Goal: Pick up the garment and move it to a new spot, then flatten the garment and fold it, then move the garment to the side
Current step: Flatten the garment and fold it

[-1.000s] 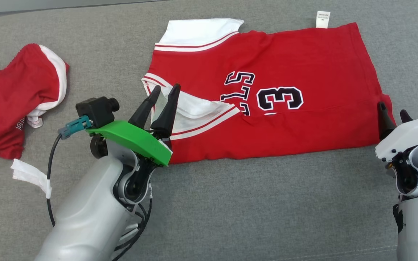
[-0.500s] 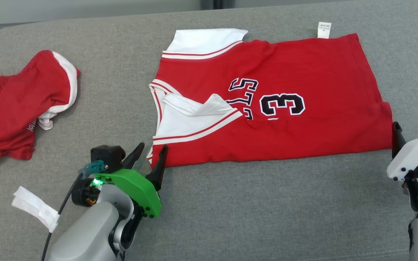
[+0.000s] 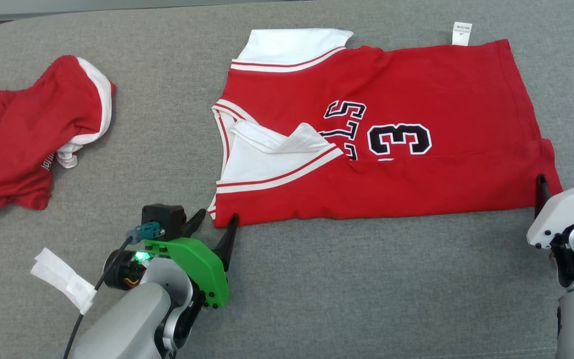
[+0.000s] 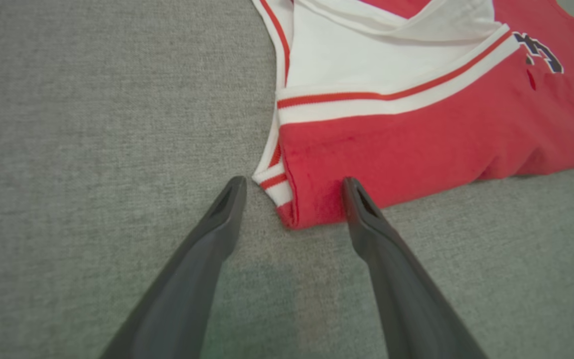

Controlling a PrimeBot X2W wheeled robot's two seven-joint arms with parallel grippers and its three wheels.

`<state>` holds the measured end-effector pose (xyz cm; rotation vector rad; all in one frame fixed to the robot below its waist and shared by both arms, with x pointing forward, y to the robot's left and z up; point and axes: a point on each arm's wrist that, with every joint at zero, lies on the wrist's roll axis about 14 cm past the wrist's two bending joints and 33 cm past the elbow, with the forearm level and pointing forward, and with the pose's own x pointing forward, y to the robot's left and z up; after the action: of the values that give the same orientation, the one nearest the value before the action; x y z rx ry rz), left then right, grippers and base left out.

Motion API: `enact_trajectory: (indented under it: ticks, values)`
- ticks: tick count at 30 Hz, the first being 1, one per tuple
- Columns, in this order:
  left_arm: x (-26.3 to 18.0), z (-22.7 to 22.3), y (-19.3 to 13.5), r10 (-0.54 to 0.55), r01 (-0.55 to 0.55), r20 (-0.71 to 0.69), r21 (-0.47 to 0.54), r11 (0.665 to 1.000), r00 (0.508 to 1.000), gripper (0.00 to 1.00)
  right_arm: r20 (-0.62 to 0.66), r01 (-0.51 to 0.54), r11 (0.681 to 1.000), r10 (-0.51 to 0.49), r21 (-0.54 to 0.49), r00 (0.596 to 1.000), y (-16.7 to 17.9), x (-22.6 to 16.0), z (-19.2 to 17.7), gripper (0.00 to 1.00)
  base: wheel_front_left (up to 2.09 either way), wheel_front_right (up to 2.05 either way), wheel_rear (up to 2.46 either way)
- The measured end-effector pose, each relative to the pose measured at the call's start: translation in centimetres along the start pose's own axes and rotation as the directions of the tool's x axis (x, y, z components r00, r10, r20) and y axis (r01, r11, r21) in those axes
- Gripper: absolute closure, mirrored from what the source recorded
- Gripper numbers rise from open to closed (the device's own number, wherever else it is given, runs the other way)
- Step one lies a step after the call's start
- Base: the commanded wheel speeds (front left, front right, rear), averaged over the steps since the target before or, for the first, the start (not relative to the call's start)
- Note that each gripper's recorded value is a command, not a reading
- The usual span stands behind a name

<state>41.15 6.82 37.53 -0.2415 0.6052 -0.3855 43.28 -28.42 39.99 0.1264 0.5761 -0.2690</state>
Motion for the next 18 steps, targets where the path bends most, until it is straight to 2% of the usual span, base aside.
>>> enact_trajectory:
  ticks: [6, 9, 10, 11, 12, 13, 18]
  values:
    - [0.7, -0.3, 0.2, -0.002, 0.002, -0.021, -0.004, 1.000, 1.000, 0.00, -0.116, 0.006, 1.000, -0.005, 0.008, 0.993, 0.0, 1.0, -2.9, 0.00, 0.00, 0.00, 0.00]
    - [1.0, -0.6, 0.2, -0.004, 0.003, -0.041, -0.011, 1.000, 0.999, 0.00, -0.125, -0.003, 1.000, 0.006, 0.018, 0.992, 0.3, 1.4, -3.1, 0.00, 0.00, 0.00, 0.00]
    - [1.1, -0.9, 0.3, -0.003, 0.002, -0.057, -0.018, 1.000, 0.998, 0.12, -0.132, -0.007, 1.000, 0.010, 0.020, 0.991, 0.5, 1.5, -3.3, 0.00, 0.00, 0.00, 0.00]
    - [1.2, -1.0, 0.3, -0.005, 0.003, -0.068, -0.023, 1.000, 0.998, 0.49, -0.139, -0.012, 1.000, 0.015, 0.021, 0.990, 0.6, 1.6, -3.5, 0.55, 0.00, 0.00, 0.00]
    - [1.2, -1.0, 0.3, -0.007, 0.005, -0.073, -0.029, 1.000, 0.997, 0.84, -0.140, -0.015, 1.000, 0.017, 0.020, 0.990, 0.7, 1.7, -3.5, 1.00, 0.00, 0.00, 0.00]
    - [1.3, -1.1, 0.2, -0.013, 0.010, -0.077, -0.038, 0.999, 0.997, 1.00, -0.141, -0.018, 1.000, 0.021, 0.019, 0.990, 0.8, 1.7, -3.6, 1.00, 0.00, 0.00, 0.00]
    - [1.1, -0.8, -0.5, -0.039, 0.036, -0.069, -0.050, 0.998, 0.997, 1.00, -0.103, -0.037, 0.999, 0.039, 0.026, 0.994, 1.4, 1.5, -2.8, 1.00, 0.00, 0.00, 0.00]
